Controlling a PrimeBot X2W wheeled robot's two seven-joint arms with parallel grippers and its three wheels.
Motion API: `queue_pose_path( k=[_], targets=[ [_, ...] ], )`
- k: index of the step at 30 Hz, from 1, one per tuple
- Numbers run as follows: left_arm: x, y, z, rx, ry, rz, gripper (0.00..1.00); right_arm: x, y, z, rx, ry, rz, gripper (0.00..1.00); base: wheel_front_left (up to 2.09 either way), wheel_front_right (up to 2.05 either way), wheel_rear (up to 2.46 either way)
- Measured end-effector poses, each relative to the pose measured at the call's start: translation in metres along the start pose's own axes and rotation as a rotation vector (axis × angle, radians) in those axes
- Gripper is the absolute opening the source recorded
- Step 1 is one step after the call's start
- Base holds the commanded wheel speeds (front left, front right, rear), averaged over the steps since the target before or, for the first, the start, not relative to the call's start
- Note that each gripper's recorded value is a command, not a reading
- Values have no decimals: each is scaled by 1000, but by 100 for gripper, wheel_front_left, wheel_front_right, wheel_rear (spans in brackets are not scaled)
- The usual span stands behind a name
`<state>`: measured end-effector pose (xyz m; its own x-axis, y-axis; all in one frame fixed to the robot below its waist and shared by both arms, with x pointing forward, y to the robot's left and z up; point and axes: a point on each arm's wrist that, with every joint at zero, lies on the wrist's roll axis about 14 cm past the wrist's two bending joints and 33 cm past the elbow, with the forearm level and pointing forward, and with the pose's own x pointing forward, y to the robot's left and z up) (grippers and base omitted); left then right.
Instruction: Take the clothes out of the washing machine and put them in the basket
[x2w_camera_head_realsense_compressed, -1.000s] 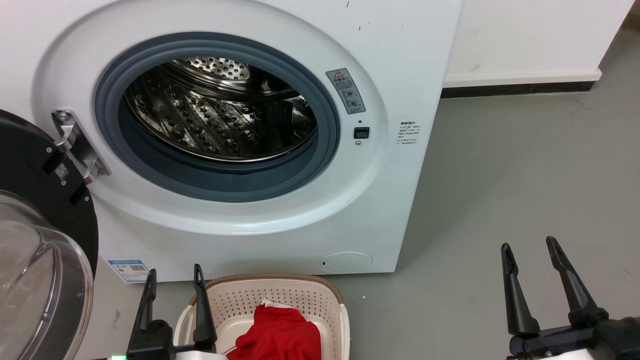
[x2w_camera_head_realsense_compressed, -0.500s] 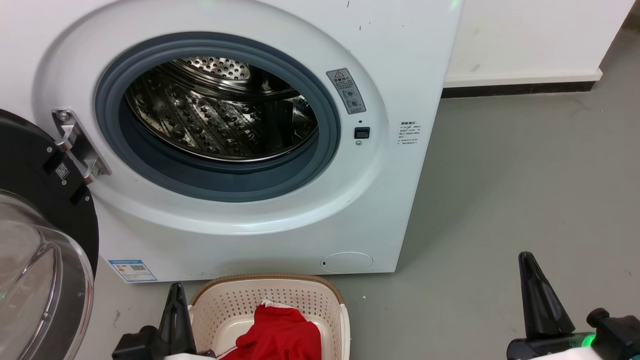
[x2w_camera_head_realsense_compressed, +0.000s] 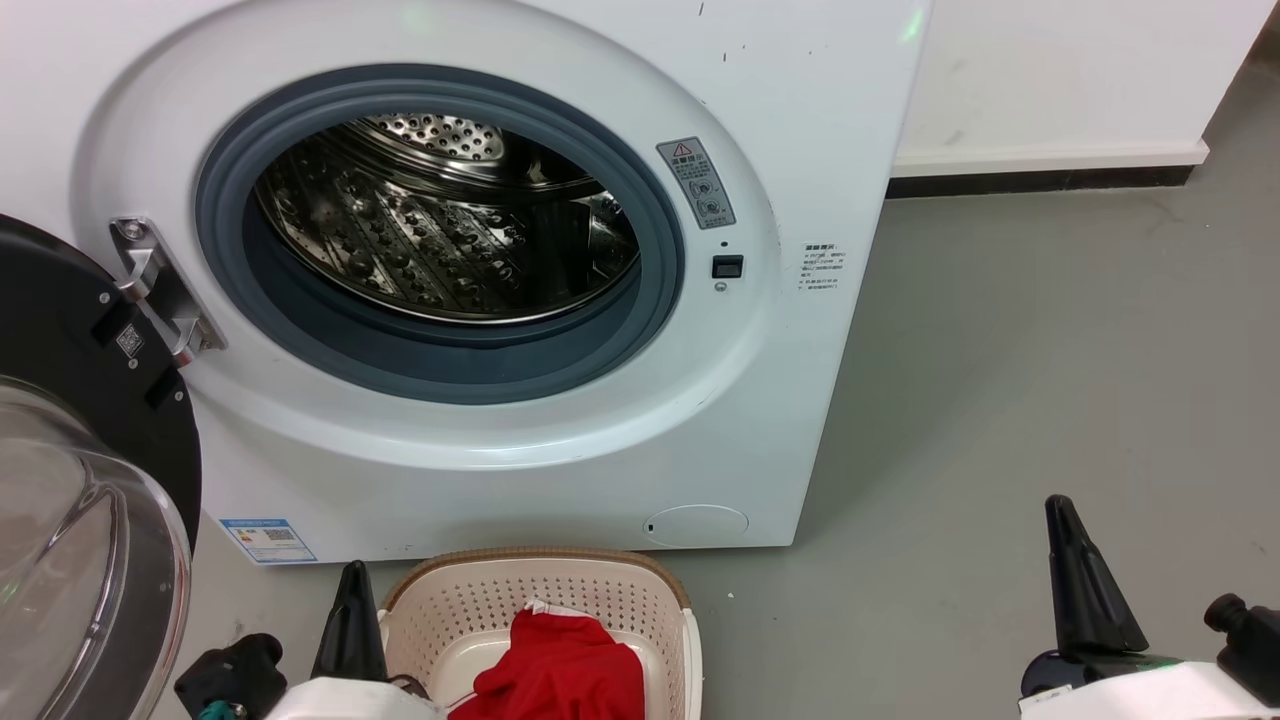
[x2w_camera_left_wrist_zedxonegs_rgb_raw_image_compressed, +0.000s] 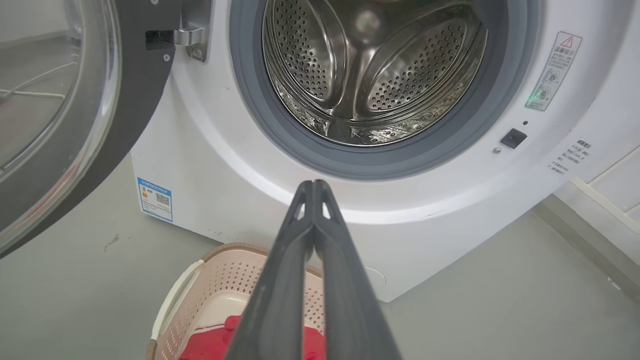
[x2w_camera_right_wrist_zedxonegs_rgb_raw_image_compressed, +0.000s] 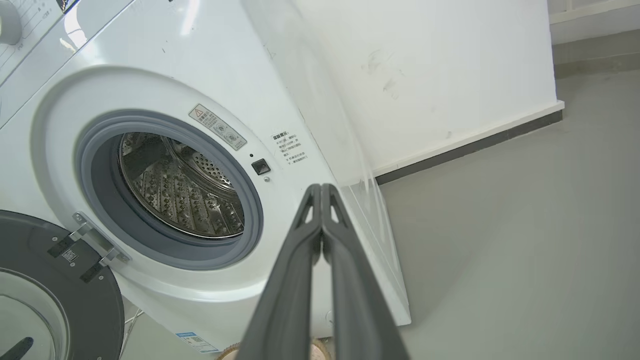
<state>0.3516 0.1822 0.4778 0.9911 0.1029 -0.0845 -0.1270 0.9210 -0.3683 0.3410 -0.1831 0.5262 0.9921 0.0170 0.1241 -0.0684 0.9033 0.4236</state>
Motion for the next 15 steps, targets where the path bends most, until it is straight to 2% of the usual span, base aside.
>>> queue_pose_path(
  k=[15],
  targets=[
    [9,3,-2,-245,48,-1,0,7,-11,-7,235,28,-49,0,0,0,0]
  ],
)
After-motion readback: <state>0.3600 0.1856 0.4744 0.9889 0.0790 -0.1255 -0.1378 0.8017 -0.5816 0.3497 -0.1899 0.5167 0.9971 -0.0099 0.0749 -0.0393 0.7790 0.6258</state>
